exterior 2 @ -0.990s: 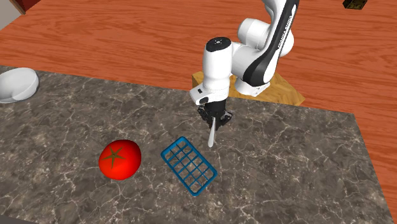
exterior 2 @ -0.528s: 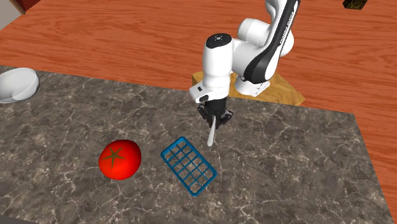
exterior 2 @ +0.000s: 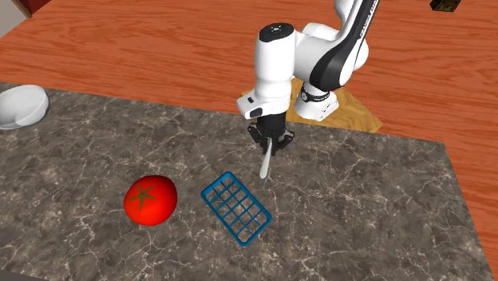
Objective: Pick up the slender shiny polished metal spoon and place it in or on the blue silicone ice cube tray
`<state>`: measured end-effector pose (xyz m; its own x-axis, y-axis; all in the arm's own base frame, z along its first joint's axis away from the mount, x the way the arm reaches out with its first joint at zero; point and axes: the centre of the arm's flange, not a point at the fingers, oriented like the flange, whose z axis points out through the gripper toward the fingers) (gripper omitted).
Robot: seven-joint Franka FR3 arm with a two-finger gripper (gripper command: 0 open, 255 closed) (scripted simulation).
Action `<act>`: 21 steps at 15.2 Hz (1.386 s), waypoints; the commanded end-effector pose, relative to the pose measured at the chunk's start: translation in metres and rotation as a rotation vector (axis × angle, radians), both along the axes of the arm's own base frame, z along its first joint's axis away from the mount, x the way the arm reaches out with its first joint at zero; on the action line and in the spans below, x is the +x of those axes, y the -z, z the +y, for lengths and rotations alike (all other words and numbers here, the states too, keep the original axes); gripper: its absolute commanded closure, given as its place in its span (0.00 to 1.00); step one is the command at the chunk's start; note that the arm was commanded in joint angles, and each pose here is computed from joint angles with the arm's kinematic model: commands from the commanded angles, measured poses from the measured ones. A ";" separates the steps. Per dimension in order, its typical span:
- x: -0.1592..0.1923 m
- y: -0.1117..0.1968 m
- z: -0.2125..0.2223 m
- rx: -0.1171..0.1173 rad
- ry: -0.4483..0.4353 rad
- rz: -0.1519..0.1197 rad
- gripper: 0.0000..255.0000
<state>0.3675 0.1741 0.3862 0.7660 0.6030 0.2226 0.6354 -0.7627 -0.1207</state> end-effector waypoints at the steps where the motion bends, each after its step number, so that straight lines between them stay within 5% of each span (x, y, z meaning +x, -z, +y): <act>1: -0.001 -0.010 0.000 0.000 0.000 0.001 1.00; 9: -0.001 -0.049 0.000 0.000 0.000 0.001 1.00; 21: 0.135 -0.060 0.081 0.000 0.000 0.001 1.00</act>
<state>0.4884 0.2478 0.4429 0.7663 0.6030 0.2220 0.6352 -0.7628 -0.1208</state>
